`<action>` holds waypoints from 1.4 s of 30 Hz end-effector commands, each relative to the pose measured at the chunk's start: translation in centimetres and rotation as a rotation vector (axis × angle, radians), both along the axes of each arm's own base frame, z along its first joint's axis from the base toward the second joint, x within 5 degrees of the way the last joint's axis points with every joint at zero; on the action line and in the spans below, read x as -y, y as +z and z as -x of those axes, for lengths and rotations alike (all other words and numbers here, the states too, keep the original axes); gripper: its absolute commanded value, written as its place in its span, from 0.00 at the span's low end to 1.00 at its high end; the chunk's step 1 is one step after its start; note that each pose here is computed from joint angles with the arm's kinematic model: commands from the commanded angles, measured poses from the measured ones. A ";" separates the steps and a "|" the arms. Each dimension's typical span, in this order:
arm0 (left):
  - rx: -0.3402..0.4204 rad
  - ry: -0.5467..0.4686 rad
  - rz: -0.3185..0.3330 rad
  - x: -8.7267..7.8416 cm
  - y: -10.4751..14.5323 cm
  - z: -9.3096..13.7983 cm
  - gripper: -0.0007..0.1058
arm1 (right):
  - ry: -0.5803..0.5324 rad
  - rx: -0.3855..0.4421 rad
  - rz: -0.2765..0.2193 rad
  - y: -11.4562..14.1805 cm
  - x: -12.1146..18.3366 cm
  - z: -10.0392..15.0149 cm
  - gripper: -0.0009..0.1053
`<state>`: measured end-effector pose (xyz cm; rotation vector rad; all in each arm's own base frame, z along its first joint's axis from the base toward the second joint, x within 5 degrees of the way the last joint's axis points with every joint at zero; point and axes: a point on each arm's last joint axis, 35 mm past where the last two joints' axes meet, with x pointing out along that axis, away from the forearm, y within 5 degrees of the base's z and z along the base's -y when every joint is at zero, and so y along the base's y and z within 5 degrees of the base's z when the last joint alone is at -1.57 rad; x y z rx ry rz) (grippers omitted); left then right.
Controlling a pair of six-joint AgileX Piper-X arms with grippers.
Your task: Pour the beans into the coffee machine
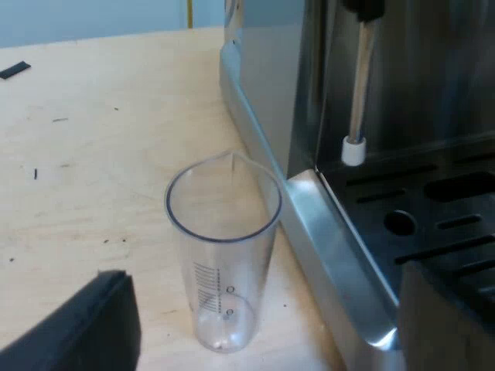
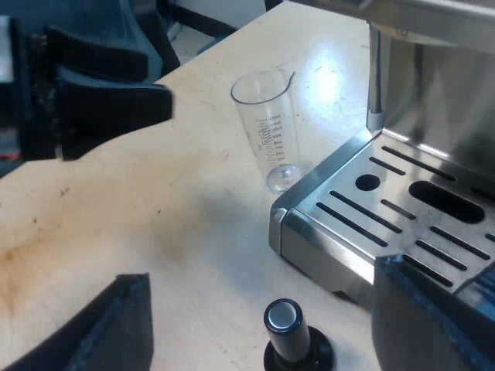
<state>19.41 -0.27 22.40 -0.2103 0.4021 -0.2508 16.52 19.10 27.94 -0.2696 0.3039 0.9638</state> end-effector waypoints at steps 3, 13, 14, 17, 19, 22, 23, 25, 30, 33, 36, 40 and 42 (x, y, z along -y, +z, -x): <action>0.111 0.003 -0.003 0.2 3.4 1.6 0.63 | -0.028 0.037 -0.031 1.2 0.4 0.3 0.59; 0.223 -0.037 0.013 1.5 9.4 2.0 0.63 | -0.118 0.079 0.129 5.1 2.3 1.2 0.59; 0.233 -0.043 0.014 1.6 9.8 2.0 0.63 | -0.125 0.082 0.136 5.3 2.4 1.2 0.59; 0.265 -0.056 0.017 1.8 11.0 2.1 0.63 | -0.163 0.104 0.144 6.6 2.6 1.3 0.59; 0.276 -0.055 0.017 1.8 11.4 2.1 0.63 | -0.222 0.133 0.141 7.4 2.8 1.1 0.59; 0.280 -0.055 0.017 1.8 11.8 2.1 0.63 | -0.276 0.140 0.127 8.1 3.5 0.3 0.59; 0.280 -0.055 0.017 1.8 11.8 2.1 0.63 | -0.287 0.139 0.123 8.3 3.6 0.2 0.59; 0.275 -0.055 0.017 1.8 12.0 2.2 0.63 | -0.340 0.136 0.102 8.8 4.6 -0.4 0.59; 0.305 -0.055 0.018 1.8 13.4 2.3 0.63 | -0.449 0.160 0.041 10.5 7.9 -1.0 0.59; 0.336 -0.055 0.019 1.8 14.5 2.4 0.63 | -0.517 0.176 0.033 11.3 9.8 -0.5 0.59; 0.357 -0.042 0.017 1.7 15.3 2.5 0.63 | -0.584 0.184 0.031 11.8 11.8 0.4 0.59; 0.361 -0.037 0.016 1.7 16.0 2.7 0.63 | -0.671 0.198 0.042 12.4 14.2 1.9 0.59; 0.338 -0.037 0.015 1.7 16.1 2.8 0.63 | -0.711 0.208 0.058 12.6 15.1 2.5 0.59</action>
